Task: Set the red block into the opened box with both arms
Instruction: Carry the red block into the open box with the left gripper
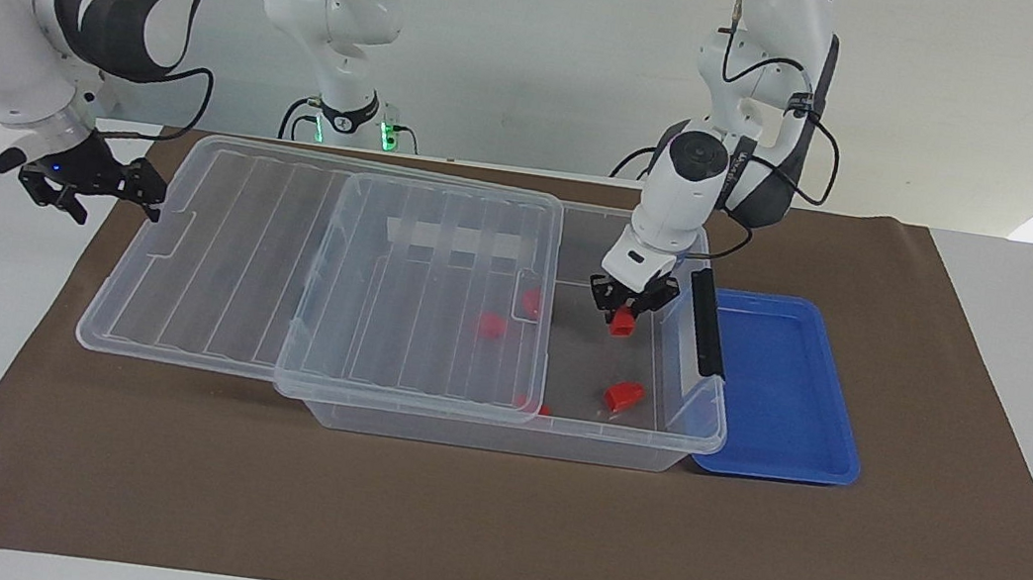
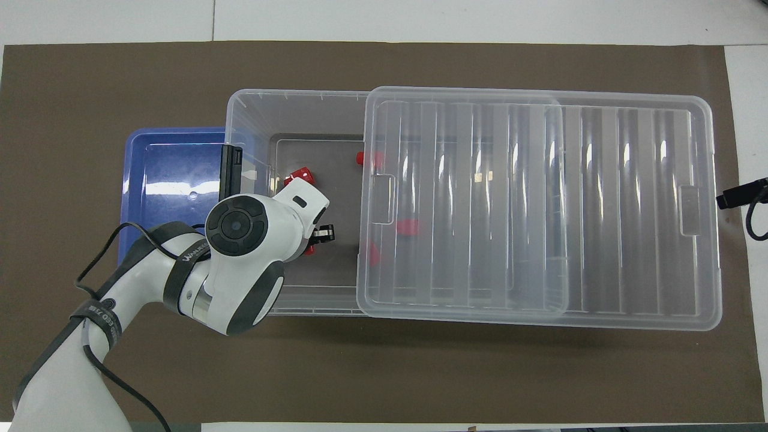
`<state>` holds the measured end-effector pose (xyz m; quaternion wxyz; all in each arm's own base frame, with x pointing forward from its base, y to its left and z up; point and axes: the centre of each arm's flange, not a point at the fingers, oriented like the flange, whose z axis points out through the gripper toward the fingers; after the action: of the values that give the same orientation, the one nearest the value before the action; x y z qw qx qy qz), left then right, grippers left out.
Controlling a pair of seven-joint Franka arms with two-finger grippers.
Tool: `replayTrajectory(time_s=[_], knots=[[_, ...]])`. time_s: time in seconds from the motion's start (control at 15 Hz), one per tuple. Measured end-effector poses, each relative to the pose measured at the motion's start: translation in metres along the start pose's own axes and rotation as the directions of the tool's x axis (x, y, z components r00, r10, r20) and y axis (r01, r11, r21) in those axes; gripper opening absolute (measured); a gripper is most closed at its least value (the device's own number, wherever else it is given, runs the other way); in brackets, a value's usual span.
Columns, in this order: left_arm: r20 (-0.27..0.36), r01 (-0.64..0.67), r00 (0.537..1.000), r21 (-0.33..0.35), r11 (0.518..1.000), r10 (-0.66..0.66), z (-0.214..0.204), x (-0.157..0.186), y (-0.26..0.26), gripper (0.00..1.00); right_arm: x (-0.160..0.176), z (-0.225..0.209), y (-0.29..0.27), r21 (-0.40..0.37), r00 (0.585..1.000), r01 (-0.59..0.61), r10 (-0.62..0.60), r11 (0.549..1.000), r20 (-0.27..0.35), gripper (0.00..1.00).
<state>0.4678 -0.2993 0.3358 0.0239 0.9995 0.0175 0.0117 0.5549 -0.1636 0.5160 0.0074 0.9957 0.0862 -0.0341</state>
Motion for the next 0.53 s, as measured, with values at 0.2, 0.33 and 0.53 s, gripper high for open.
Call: replayTrajectory(time_s=[0.2, 0.33, 0.53], knots=[[0.009, 0.001, 1.0, 0.004, 1.0, -0.001, 0.014, 0.0, -0.001, 0.34, 0.007, -0.031, 0.002, -0.009, 1.0, -0.003, 0.003, 1.0, 0.002, 1.0], [0.01, 0.003, 1.0, 0.004, 1.0, -0.003, 0.02, 0.001, -0.001, 0.35, 0.011, -0.039, 0.004, -0.015, 1.0, -0.005, 0.005, 1.0, 0.0, 1.0], [0.01, 0.012, 1.0, 0.004, 1.0, -0.012, 0.02, 0.002, -0.001, 0.61, 0.009, -0.039, 0.016, -0.018, 1.0, -0.025, 0.025, 1.0, 0.0, 1.0]])
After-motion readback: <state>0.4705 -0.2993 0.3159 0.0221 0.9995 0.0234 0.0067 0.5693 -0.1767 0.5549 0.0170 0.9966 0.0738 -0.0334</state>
